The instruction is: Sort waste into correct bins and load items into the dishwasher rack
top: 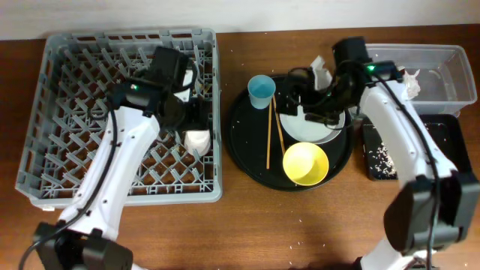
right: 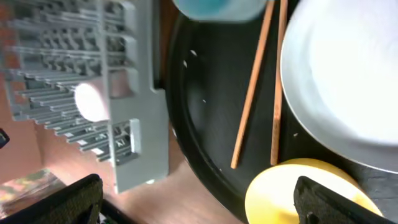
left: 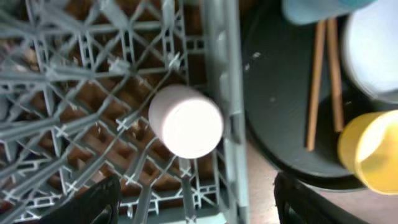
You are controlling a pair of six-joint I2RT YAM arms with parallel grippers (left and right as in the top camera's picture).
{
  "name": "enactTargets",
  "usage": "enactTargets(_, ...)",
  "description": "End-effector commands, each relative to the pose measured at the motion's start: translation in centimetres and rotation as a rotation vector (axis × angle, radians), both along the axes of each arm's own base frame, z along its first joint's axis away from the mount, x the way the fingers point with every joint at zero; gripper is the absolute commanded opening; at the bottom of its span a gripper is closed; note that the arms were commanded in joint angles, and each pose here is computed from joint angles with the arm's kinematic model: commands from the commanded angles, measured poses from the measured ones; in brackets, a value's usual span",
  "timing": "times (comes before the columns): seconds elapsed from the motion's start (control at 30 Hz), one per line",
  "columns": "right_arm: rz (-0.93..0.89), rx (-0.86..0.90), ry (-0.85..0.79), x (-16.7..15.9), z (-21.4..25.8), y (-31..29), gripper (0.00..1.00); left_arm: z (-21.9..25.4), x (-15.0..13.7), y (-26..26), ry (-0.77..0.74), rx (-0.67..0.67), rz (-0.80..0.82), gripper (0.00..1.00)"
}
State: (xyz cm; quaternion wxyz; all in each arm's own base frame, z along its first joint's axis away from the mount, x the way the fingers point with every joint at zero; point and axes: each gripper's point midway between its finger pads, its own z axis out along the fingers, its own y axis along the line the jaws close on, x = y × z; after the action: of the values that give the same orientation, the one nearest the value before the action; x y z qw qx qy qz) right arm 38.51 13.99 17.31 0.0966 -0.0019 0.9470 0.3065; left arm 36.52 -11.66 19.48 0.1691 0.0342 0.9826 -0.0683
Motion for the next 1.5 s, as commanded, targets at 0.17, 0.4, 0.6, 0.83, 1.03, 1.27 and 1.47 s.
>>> enactTargets(0.17,-0.282,-0.308,-0.273,-1.3,10.7,-7.3,0.98,2.1,-0.9,-8.1,-0.060,-0.098,-0.201,0.79)
enactTargets(0.4,-0.501,-0.336,-0.226,-5.3,13.0,-12.5,0.98,-1.3,6.9,-13.9,-0.236,-0.170,-0.205,0.81)
enactTargets(0.6,-0.494,-0.340,-0.195,-4.6,11.7,-12.5,0.98,-5.3,9.0,-15.6,-0.223,-0.193,-0.220,0.77)
enactTargets(0.83,-0.416,-0.281,-0.194,-1.1,9.7,-9.7,0.99,-4.3,9.7,-15.5,-0.251,-0.203,-0.214,0.77)
enactTargets(1.03,-0.313,-0.229,-0.234,3.9,6.5,-4.1,0.99,-1.6,10.7,-12.6,-0.269,-0.213,-0.137,0.77)
enactTargets(1.27,-0.365,-0.187,-0.158,9.7,-1.3,-0.7,0.89,5.2,9.2,-2.7,-0.300,-0.194,0.038,0.77)
enactTargets(1.47,-0.370,-0.180,-0.142,12.2,-6.1,0.4,0.76,4.3,8.2,-1.5,-0.244,-0.175,0.059,0.77)
